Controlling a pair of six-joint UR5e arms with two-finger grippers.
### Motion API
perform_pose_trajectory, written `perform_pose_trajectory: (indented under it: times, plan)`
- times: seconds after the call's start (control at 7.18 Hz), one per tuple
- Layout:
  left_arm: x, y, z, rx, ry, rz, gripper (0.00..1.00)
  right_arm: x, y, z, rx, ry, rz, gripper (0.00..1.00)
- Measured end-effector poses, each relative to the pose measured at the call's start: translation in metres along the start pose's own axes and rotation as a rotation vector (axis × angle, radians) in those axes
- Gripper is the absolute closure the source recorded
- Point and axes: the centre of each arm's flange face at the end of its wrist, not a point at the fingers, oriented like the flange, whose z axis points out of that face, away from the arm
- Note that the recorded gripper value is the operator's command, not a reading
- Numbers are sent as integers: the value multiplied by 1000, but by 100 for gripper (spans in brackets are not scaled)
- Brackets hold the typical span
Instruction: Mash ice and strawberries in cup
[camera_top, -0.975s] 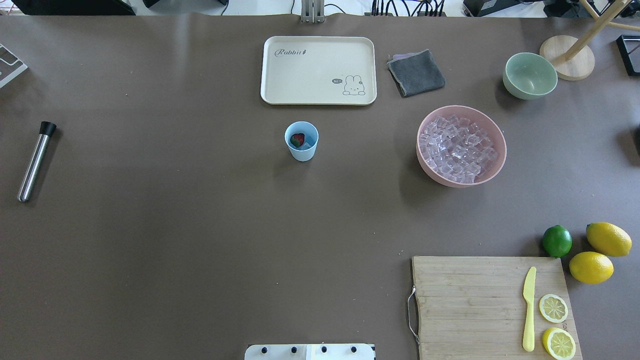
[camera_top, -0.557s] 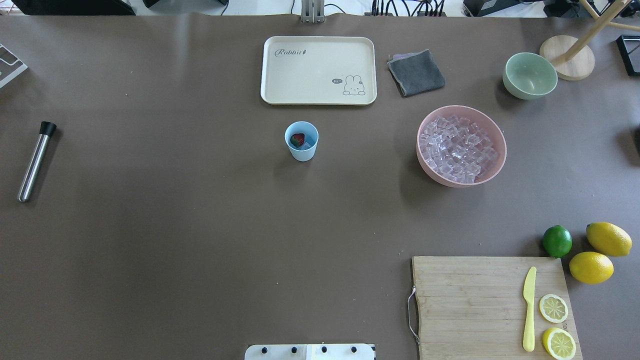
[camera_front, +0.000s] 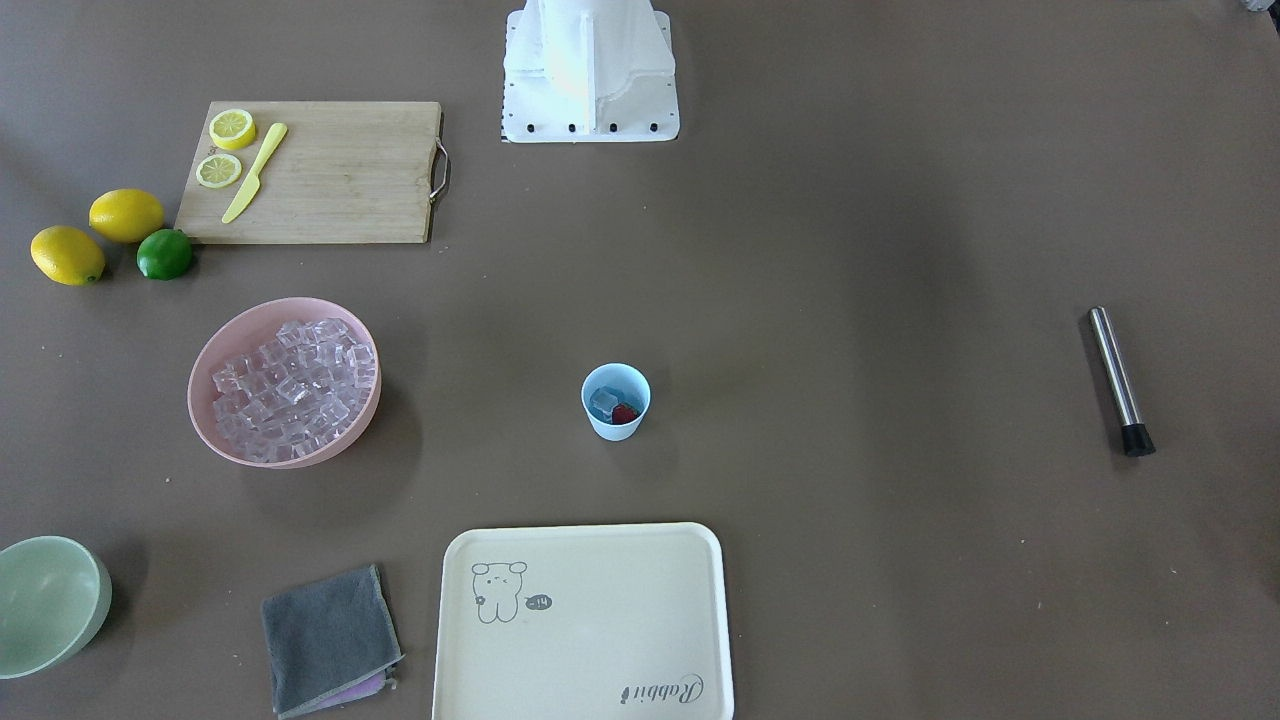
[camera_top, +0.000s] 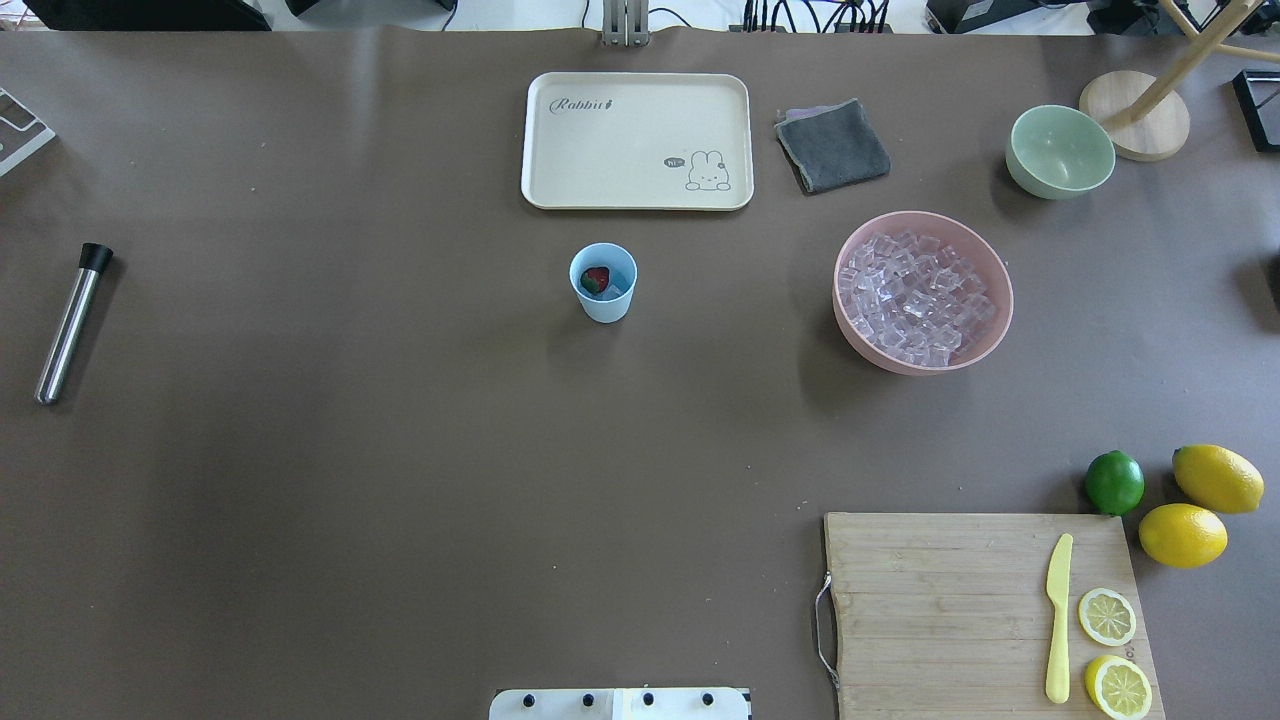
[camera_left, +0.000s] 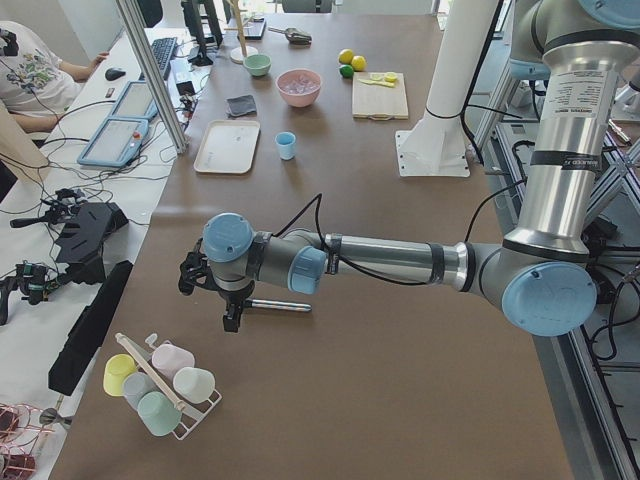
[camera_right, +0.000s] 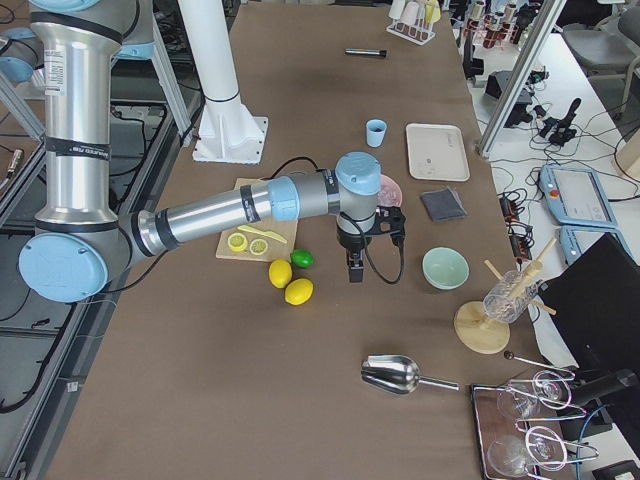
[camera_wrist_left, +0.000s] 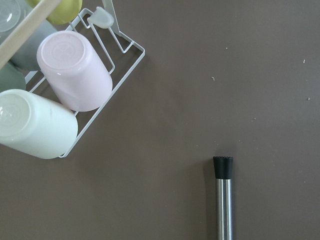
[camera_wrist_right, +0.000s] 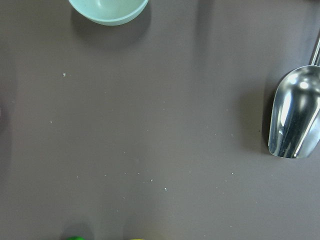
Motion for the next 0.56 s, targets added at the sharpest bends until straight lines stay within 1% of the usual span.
perform_pose_trajectory:
  times: [0.28, 0.56]
  plan:
    - [6, 4, 10, -10, 6, -5, 2, 45, 10, 3, -5, 13, 11, 2]
    - [16, 2, 17, -7, 9, 5, 2, 65, 13, 4, -7, 19, 19, 2]
